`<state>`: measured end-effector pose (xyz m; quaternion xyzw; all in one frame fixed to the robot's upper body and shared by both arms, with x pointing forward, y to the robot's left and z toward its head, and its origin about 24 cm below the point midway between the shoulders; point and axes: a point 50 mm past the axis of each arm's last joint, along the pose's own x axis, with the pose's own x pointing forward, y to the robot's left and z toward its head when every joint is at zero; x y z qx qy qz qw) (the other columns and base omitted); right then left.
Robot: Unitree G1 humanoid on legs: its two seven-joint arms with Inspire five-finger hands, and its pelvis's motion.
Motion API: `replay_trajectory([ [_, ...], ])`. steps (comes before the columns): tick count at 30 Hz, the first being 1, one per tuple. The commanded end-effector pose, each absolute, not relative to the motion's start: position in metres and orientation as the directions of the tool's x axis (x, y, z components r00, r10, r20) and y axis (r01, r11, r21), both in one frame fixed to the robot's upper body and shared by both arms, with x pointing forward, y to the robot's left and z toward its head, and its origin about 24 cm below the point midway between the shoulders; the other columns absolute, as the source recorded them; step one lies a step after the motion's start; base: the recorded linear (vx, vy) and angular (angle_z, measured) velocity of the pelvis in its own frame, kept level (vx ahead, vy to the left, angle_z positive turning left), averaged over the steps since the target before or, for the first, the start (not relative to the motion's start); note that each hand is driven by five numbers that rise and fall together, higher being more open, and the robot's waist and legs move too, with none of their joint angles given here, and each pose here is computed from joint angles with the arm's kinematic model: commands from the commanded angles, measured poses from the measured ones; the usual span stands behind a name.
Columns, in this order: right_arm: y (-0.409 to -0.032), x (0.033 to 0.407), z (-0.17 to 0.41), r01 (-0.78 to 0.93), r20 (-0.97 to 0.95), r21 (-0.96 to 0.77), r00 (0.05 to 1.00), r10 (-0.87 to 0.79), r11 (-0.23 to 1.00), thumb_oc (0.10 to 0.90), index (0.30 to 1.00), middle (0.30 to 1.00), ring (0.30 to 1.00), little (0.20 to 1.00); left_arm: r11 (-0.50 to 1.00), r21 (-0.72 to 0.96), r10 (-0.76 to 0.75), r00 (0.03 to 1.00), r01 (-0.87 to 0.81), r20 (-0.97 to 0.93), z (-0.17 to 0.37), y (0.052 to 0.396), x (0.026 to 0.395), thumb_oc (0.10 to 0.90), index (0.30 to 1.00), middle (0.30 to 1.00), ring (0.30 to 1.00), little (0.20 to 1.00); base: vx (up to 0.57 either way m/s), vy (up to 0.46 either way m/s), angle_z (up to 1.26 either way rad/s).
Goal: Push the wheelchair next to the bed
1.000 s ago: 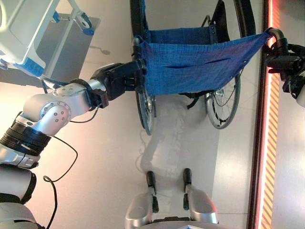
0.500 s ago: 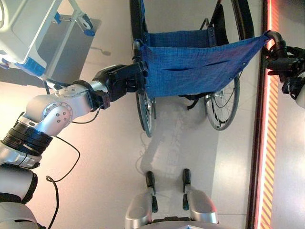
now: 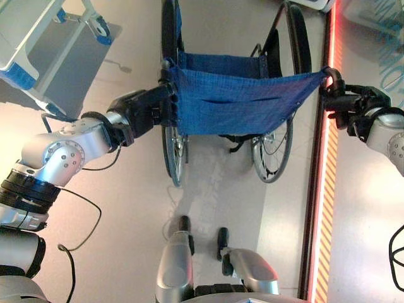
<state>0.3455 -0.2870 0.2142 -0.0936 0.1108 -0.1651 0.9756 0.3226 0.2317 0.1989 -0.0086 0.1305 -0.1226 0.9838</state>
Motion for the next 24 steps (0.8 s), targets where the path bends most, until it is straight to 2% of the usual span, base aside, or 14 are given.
replay_trajectory([
  [1,-0.270,0.332,0.232,0.125,-0.065,-0.263,0.987,-0.147,0.957,0.400,0.300,0.300,0.300,0.300,0.985,-0.133,-0.108,0.993,0.113,0.044,0.244,0.270,0.310,0.400,0.300,0.300,0.300,0.300,0.52,0.225,-0.75],
  [7,-0.276,0.328,0.211,0.085,-0.132,-0.236,0.984,-0.119,0.968,0.400,0.300,0.300,0.300,0.300,0.982,-0.155,-0.106,0.994,0.107,0.011,0.235,0.274,0.309,0.400,0.300,0.300,0.300,0.300,0.49,0.269,-0.48],
  [15,-0.261,0.331,0.204,0.094,-0.130,-0.173,0.984,-0.118,0.980,0.400,0.300,0.300,0.300,0.300,0.983,-0.141,-0.123,0.992,0.118,-0.026,0.235,0.267,0.319,0.400,0.300,0.300,0.300,0.300,0.40,0.249,0.01],
  [24,-0.259,0.337,0.234,0.074,-0.057,-0.209,0.995,-0.088,0.975,0.400,0.300,0.300,0.300,0.300,0.979,-0.159,-0.113,0.990,0.125,0.081,0.255,0.255,0.325,0.400,0.300,0.300,0.300,0.300,0.26,0.023,0.09],
])
